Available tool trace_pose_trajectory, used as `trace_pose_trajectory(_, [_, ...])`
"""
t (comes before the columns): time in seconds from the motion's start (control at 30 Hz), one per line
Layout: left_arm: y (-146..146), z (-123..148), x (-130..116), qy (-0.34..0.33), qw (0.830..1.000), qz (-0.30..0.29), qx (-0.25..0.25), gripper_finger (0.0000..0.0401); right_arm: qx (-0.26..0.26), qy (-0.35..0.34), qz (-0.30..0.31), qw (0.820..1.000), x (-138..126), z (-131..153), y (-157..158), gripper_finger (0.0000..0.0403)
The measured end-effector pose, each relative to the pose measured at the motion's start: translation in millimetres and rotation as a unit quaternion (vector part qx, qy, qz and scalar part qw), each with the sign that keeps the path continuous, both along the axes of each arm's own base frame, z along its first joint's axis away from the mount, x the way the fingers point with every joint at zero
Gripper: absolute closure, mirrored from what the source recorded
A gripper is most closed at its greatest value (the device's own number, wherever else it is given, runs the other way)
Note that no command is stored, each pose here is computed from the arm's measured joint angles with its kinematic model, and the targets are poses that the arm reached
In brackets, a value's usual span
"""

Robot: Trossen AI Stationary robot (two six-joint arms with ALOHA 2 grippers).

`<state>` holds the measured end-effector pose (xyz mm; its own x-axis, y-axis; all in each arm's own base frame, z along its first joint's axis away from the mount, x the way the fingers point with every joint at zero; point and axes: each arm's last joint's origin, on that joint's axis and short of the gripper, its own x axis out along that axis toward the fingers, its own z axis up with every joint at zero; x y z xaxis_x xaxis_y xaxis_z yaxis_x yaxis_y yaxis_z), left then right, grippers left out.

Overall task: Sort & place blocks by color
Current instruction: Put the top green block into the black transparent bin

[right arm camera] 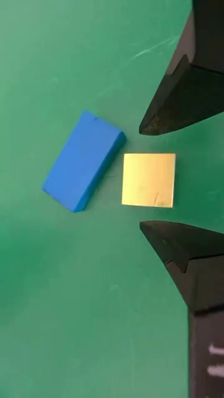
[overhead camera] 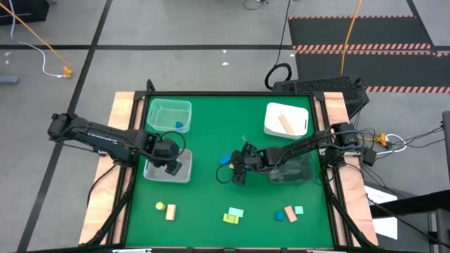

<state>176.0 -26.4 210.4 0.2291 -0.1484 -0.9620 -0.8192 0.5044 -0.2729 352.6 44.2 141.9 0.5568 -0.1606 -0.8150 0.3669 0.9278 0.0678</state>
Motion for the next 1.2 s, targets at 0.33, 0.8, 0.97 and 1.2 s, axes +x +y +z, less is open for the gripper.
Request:
trace_pose_trajectory(0.33, [-8,12,-7,-0.044,0.999,0.01,-0.021,0.0147,0.0,-0.011,0.004,1.0,9,-19,1,0.0176])
trace_pose_trajectory(0.8, [-10,67,-6,-0.354,0.935,0.018,0.003,0.0144,-0.001,0.005,0.027,1.0,9,-22,2,0.0284])
trace_pose_trajectory(0.97, [-8,91,-5,-0.466,0.885,0.007,0.024,0.0143,0.016,0.006,0.04,0.999,4,-12,2,0.0284])
trace_pose_trajectory(1.2, [-8,117,-3,-0.582,0.812,-0.008,0.046,0.0143,-0.01,-0.031,0.053,0.998,-16,50,-12,0.0284])
